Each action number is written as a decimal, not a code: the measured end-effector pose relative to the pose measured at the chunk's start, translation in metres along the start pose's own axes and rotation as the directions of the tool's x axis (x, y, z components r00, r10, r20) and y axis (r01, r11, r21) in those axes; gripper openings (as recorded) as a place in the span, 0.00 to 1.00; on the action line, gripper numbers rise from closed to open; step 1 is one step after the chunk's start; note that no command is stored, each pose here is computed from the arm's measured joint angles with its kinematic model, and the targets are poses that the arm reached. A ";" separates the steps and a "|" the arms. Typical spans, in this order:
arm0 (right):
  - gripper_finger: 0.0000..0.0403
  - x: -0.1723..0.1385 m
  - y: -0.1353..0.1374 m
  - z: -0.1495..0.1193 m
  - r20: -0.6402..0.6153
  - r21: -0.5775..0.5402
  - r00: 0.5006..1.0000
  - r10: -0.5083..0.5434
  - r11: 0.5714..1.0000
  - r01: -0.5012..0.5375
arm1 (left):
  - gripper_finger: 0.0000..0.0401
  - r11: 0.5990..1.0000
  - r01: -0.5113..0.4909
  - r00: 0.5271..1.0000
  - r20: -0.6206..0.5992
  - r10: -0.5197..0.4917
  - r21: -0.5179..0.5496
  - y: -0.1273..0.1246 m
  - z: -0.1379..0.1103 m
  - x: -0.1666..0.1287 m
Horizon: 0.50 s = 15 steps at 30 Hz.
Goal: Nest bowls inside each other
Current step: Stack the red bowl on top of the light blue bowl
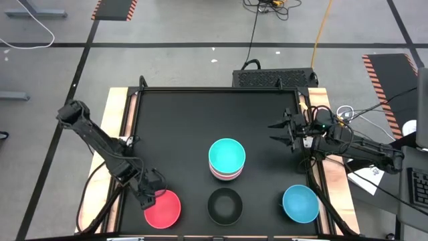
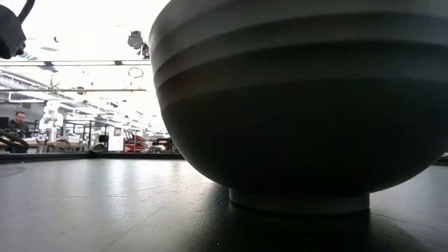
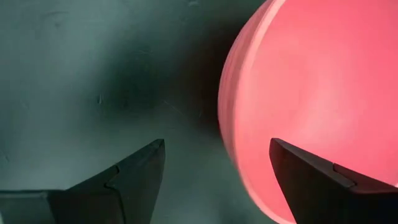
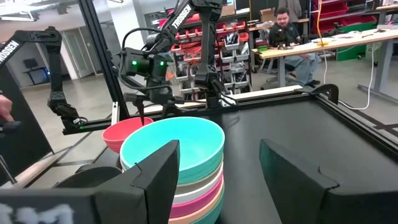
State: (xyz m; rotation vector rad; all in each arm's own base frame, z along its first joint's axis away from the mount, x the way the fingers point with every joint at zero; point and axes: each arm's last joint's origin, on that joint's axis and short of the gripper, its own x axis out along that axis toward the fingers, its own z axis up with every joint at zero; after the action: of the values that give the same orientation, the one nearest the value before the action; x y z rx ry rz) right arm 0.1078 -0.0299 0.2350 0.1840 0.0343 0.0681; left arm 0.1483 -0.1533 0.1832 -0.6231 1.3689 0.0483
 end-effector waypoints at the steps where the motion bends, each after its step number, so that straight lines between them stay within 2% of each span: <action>1: 0.53 0.000 0.000 0.000 0.000 0.000 1.000 0.000 1.000 0.000 | 0.73 1.000 0.004 1.000 -0.015 -0.004 0.008 0.000 0.000 0.001; 4: 0.53 0.000 0.000 0.000 0.000 -0.003 1.000 0.000 1.000 0.000 | 0.69 0.997 0.043 0.998 -0.040 -0.040 0.062 -0.004 0.000 0.002; 7: 0.53 0.000 0.000 0.000 0.000 -0.005 1.000 0.000 1.000 0.000 | 0.57 0.995 0.035 0.999 -0.023 -0.033 0.089 -0.003 0.001 0.002; 9: 0.53 0.000 0.000 0.000 0.000 -0.007 1.000 0.000 1.000 0.000 | 0.44 0.995 0.022 1.000 0.009 -0.023 0.095 -0.002 0.004 0.002; 13: 0.53 0.000 0.000 0.000 0.000 -0.011 1.000 0.000 1.000 0.000 | 0.12 0.995 -0.007 0.997 0.081 -0.002 0.102 -0.001 0.009 0.002; 15: 0.53 0.000 0.000 0.000 0.000 -0.013 1.000 0.000 1.000 0.000 | 0.04 0.993 -0.005 0.994 0.111 -0.008 0.121 -0.002 0.012 0.003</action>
State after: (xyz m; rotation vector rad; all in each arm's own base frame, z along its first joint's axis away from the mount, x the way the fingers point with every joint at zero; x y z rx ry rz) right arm 0.1078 -0.0299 0.2350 0.1713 0.0339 0.0685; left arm 0.1610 -0.1508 0.1817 -0.5125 1.2541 -0.0011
